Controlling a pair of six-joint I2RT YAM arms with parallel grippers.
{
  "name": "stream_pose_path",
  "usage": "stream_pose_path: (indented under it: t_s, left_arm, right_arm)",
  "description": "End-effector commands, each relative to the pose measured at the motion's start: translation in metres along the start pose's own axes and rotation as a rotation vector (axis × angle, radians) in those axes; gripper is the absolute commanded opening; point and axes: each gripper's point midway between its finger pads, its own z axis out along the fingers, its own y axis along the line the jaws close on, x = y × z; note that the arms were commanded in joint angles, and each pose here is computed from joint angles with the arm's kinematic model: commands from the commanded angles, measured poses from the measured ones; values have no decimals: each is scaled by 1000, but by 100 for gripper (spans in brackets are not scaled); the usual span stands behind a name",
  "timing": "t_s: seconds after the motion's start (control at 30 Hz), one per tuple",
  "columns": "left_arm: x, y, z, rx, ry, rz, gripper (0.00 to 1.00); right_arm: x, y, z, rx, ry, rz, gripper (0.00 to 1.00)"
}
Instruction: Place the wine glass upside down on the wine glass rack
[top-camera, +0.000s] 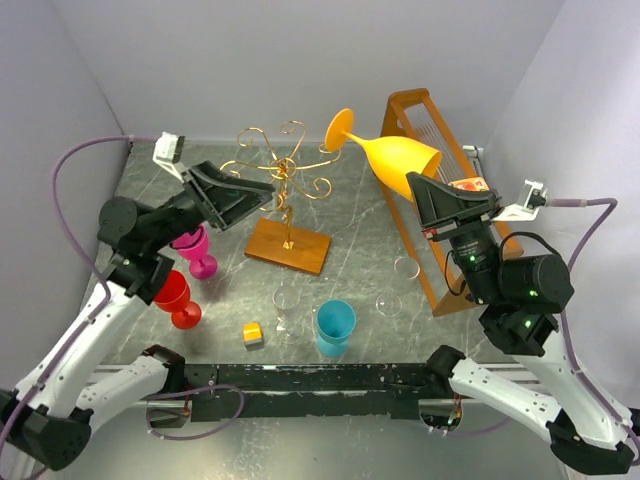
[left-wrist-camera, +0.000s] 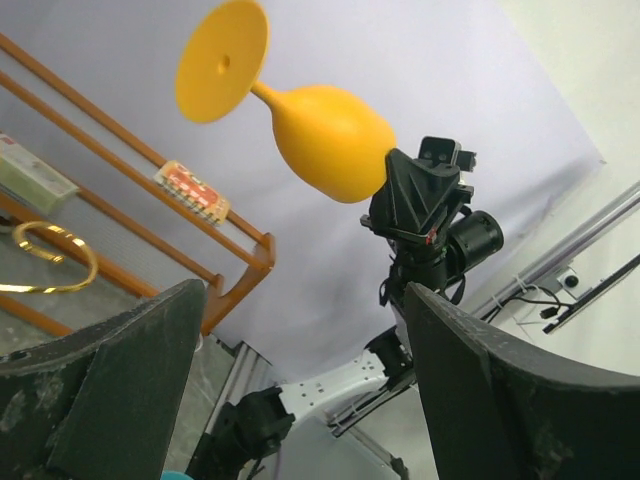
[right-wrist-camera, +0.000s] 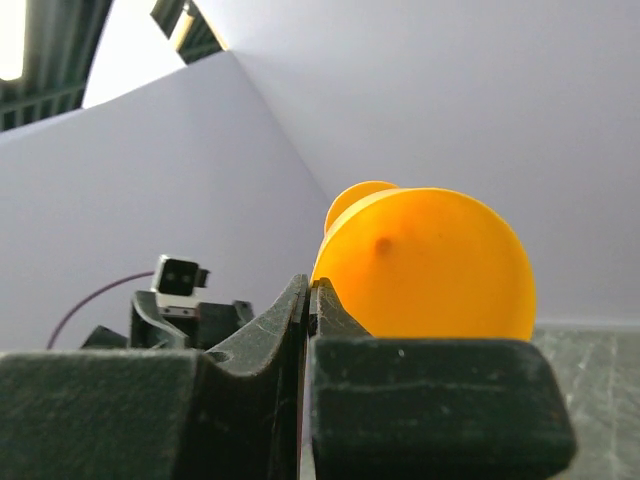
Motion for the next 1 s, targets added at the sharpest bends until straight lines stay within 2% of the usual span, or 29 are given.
stream_pose_path:
  t_s: [0.0, 0.2, 0.5, 0.67, 0.8, 0.97]
  left_arm:
    - [-9, -27, 31, 87, -42, 20, 90]
    - [-6, -49, 58, 172, -112, -6, 87]
    - [-8, -85, 69, 318, -291, -49, 83]
    - [-14, -69, 86, 233, -356, -107, 82]
    - [-19, -50, 94, 134, -408, -156, 86]
    - [-29, -47, 96, 125, -464, -160, 87]
  right_arm:
    - [-19, 29, 9, -125, -86, 69, 0]
    - [-13, 33, 21, -147, -108, 150, 0]
    - [1, 40, 35, -170, -73, 187, 0]
    - [7, 44, 35, -198, -54, 205, 0]
    - [11, 45, 34, -210, -43, 211, 0]
    - [19, 46, 34, -220, -16, 215, 0]
